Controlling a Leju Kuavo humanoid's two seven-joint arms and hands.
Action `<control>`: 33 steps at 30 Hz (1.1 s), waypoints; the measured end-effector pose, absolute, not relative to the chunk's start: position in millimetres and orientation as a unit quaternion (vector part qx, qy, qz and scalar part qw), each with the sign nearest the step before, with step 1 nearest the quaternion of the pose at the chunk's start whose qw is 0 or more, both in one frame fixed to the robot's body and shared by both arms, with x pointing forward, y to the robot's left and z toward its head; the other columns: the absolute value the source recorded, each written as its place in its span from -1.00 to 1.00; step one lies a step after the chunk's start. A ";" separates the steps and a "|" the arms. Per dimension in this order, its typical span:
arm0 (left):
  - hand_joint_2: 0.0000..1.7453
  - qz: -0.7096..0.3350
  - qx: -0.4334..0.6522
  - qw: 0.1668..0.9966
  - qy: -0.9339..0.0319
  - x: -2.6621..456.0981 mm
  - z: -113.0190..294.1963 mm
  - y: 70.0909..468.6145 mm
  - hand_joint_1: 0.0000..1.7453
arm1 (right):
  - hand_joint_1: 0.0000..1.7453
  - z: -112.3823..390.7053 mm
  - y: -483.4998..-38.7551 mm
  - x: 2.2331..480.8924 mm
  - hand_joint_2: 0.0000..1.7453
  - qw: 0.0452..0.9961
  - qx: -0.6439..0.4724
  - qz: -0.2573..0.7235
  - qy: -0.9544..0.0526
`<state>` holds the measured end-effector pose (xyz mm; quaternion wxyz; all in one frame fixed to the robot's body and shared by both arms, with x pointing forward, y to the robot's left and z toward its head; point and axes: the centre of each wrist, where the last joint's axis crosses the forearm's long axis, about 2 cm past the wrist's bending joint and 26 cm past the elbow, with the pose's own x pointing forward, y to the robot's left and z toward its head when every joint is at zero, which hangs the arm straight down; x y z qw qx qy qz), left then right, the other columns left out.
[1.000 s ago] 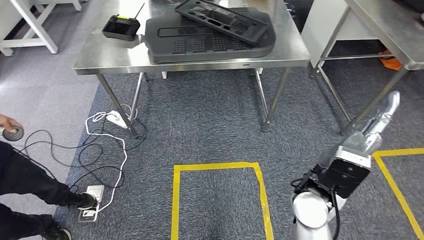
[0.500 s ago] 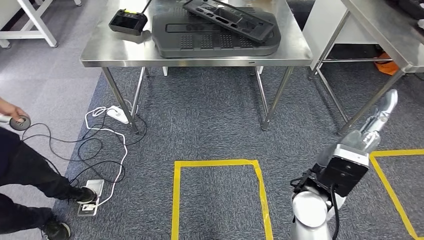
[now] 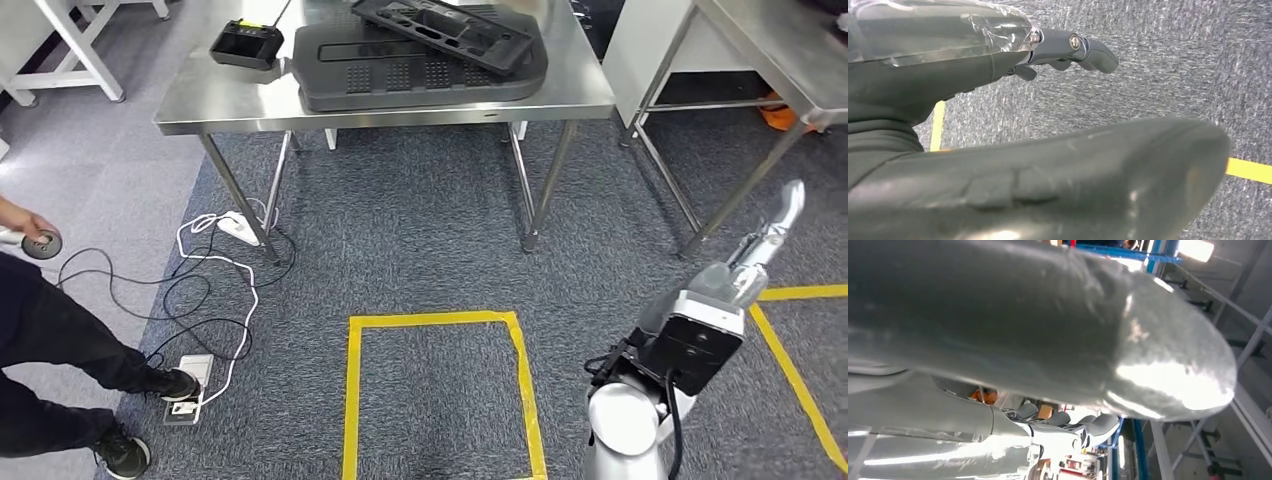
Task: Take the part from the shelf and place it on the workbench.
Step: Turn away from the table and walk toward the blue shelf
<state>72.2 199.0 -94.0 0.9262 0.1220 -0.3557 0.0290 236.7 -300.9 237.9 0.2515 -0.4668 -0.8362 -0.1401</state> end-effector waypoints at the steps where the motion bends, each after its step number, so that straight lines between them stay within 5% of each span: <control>1: -1.00 0.029 0.122 0.926 -0.355 71.9 -94.1 199.0 -1.00 | -1.00 237.8 -301.1 236.6 -1.00 0.251 -0.467 -0.140 -0.836; 33: -1.00 0.023 0.121 0.927 -0.355 71.6 -94.0 198.5 -1.00 | -1.00 230.7 -306.6 227.9 -1.00 0.284 -0.472 -0.152 -0.820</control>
